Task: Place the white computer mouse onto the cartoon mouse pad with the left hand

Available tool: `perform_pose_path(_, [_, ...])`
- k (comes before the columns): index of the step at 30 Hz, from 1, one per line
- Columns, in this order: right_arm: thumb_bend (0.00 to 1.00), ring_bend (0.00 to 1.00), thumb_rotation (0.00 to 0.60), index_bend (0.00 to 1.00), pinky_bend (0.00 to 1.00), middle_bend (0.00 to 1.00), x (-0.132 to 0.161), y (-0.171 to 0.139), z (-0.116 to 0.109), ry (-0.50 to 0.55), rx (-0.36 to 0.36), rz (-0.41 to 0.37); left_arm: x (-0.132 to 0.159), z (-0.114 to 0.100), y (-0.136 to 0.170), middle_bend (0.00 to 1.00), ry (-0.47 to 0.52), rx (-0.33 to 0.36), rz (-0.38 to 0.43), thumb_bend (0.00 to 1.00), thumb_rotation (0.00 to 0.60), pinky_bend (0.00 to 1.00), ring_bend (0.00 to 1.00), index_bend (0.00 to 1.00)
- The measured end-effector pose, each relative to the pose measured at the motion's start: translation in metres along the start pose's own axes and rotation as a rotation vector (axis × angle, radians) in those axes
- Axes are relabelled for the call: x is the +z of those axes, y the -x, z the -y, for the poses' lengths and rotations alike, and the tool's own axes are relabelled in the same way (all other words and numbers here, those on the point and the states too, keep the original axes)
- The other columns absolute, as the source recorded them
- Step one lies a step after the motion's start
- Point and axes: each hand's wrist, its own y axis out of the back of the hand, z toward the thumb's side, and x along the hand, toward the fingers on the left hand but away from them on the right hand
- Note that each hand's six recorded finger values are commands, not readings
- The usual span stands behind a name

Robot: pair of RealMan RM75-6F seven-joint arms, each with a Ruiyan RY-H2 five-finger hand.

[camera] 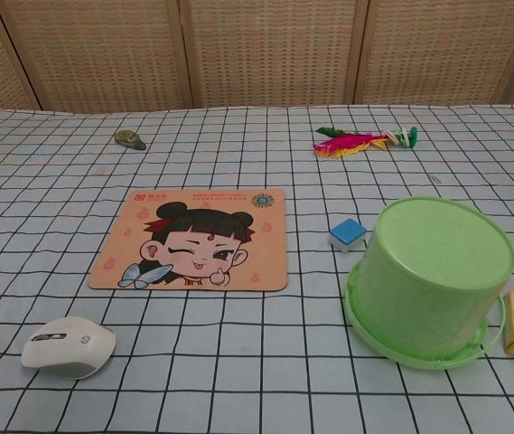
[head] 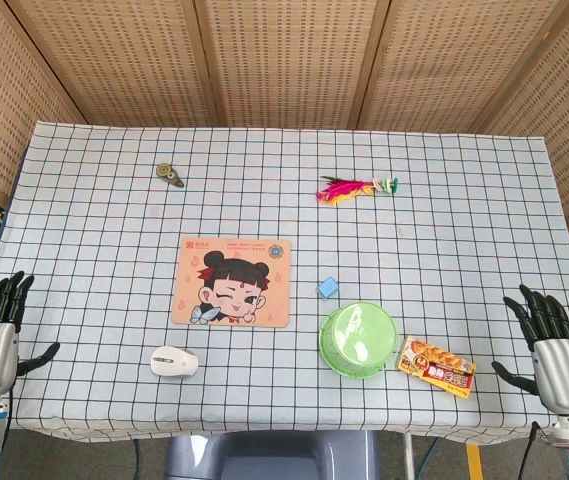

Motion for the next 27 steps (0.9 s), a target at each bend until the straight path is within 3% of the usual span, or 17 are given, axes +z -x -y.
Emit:
perform_pose_path(12, [0.08, 0.00, 0.600, 0.14, 0.00, 0.00, 0.0011, -0.0003, 0.0017, -0.001, 0.007, -0.003, 0.0016, -0.0020, 0.0011, 0.00, 0.009, 0.005, 0.007, 0.13, 0.600, 0.00, 0.00, 0.01])
perform_pose_path(27, [0.07, 0.00, 0.600, 0.14, 0.00, 0.00, -0.0006, -0.0002, 0.0035, 0.000, 0.016, 0.004, 0.0079, 0.0074, 0.0033, 0.00, 0.011, -0.043, 0.026, 0.12, 0.600, 0.00, 0.00, 0.01])
